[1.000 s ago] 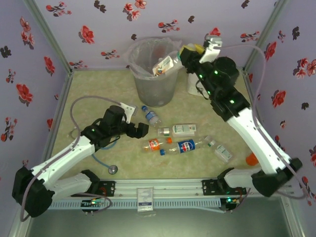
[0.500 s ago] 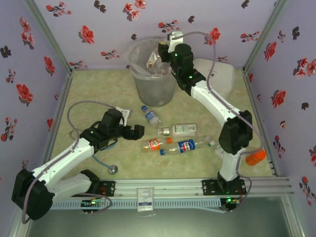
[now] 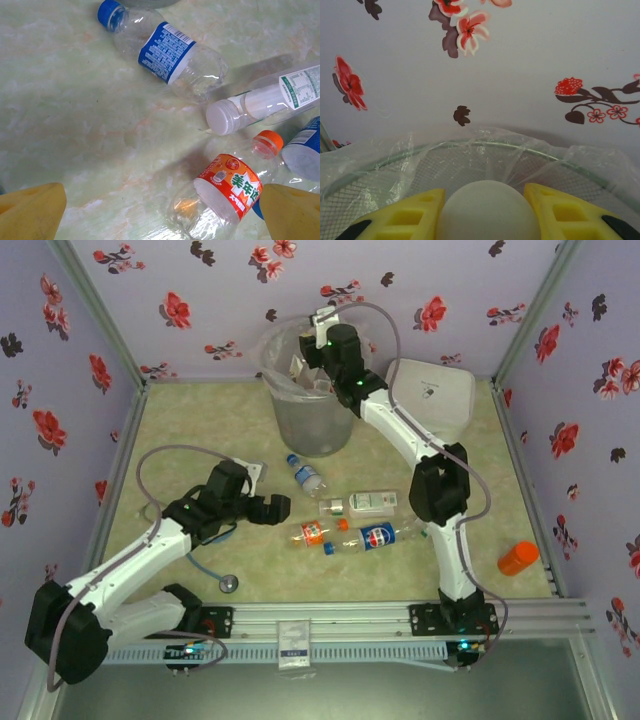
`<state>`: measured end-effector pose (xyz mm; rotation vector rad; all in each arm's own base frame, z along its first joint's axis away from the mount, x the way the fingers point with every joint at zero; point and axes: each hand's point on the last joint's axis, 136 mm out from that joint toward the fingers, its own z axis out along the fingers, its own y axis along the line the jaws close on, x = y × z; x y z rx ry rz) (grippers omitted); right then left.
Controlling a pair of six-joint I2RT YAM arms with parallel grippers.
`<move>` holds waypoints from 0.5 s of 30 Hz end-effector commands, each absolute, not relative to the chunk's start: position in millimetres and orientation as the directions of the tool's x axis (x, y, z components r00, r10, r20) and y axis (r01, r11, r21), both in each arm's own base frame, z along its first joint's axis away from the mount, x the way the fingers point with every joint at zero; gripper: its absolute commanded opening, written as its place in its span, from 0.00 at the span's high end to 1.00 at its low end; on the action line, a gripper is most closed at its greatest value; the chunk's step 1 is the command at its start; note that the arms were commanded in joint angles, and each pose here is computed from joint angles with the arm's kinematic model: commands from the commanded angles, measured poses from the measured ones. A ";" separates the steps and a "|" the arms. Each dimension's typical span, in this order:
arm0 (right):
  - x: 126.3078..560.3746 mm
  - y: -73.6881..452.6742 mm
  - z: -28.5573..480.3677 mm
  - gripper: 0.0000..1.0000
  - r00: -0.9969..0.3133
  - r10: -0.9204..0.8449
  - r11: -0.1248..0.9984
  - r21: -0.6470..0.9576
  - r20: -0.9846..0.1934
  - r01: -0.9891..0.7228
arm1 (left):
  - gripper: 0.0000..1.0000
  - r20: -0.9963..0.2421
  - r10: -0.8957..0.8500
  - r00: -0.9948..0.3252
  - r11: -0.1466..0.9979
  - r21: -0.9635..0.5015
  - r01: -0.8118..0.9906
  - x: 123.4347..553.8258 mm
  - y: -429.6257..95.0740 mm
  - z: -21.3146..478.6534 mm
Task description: Put the plastic bottles in the bin
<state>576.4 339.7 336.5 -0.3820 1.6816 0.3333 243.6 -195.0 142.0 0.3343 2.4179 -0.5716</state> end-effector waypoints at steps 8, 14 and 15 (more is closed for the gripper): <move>534.7 340.3 247.8 0.93 -0.469 -0.318 0.845 -0.023 -0.824 -0.534 | 0.00 -0.619 0.104 -0.778 0.878 -0.310 0.365 253.6 -198.1 137.5; 540.1 332.5 217.8 0.92 -0.503 -0.387 0.867 -0.119 -0.773 -0.484 | 0.00 -0.623 0.100 -0.776 0.875 -0.316 0.367 257.8 -202.1 139.8; 542.6 331.6 209.6 0.92 -0.520 -0.387 0.872 -0.119 -0.762 -0.475 | 0.00 -0.623 0.099 -0.776 0.875 -0.317 0.366 258.3 -202.4 141.1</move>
